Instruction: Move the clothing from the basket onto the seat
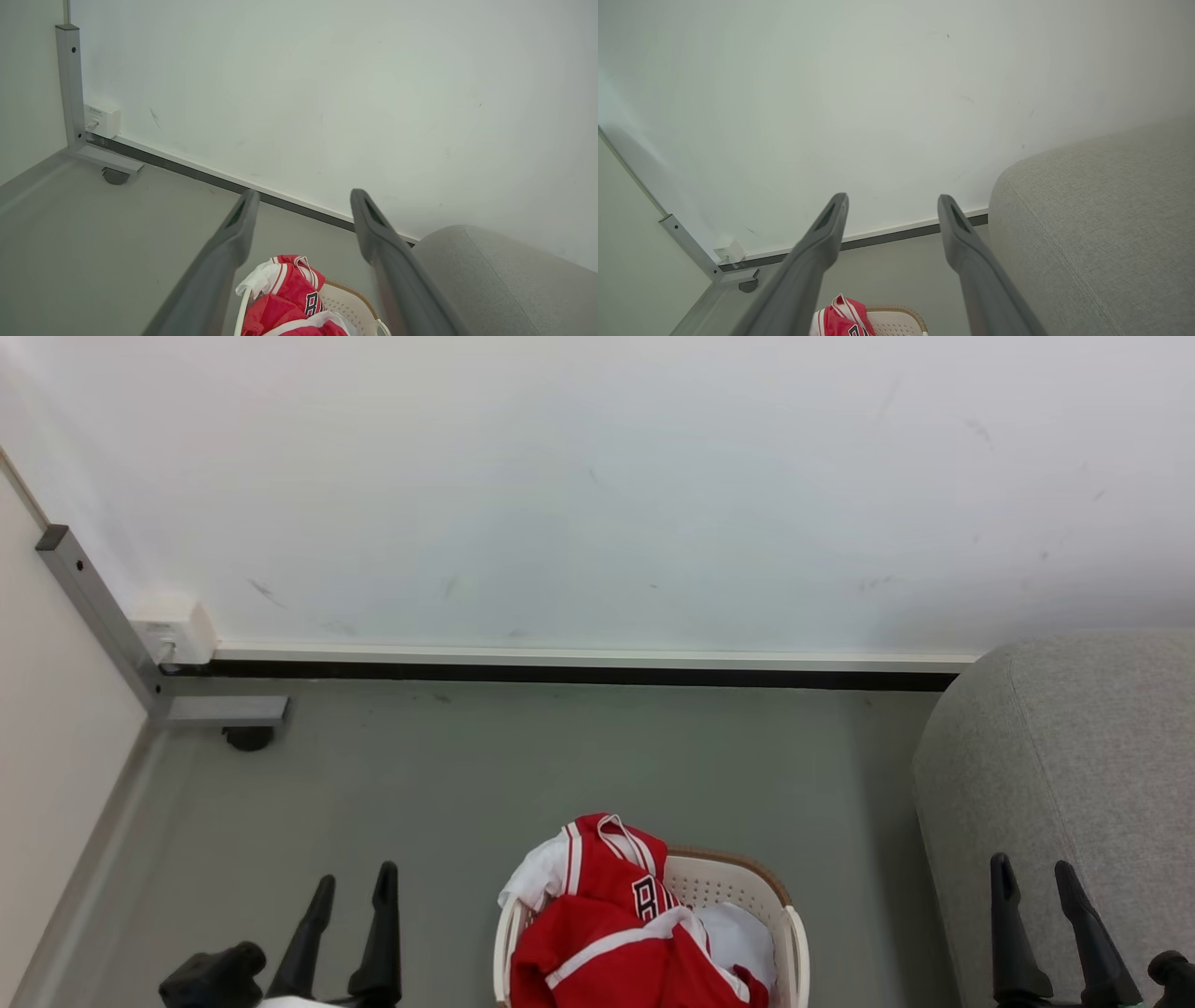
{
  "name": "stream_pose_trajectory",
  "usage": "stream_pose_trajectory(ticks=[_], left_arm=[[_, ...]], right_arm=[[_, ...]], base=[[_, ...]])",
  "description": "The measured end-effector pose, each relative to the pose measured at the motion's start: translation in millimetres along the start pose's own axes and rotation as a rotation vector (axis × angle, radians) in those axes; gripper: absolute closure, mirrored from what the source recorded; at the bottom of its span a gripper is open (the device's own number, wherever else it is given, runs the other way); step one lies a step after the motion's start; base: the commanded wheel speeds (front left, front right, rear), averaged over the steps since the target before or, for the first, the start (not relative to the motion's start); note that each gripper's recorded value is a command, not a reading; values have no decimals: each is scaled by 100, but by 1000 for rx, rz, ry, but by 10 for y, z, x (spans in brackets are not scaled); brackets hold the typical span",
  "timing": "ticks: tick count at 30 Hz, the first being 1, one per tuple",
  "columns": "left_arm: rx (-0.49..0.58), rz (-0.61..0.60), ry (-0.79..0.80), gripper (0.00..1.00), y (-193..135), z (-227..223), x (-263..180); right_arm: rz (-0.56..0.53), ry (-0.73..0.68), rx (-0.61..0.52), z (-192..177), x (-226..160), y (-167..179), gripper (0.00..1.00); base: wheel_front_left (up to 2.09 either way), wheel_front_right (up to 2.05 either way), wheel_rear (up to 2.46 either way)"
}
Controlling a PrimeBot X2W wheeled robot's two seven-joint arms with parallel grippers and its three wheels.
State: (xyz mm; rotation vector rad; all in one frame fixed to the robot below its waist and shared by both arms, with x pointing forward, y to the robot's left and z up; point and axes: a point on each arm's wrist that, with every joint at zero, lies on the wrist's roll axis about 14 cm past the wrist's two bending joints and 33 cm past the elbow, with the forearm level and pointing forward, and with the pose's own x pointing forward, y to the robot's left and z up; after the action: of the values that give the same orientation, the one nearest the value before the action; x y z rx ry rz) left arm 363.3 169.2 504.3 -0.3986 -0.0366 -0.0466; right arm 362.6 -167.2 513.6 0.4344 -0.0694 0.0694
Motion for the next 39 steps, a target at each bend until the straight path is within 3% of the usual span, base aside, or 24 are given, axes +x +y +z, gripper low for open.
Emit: stream_pose_trajectory(ticks=[39], left_arm=[[285, -103, -10, 0, -182, -72, -78]], right_arm=[[18, 15, -240, -107, -84, -60, 0]], base=[[0, 0, 0]])
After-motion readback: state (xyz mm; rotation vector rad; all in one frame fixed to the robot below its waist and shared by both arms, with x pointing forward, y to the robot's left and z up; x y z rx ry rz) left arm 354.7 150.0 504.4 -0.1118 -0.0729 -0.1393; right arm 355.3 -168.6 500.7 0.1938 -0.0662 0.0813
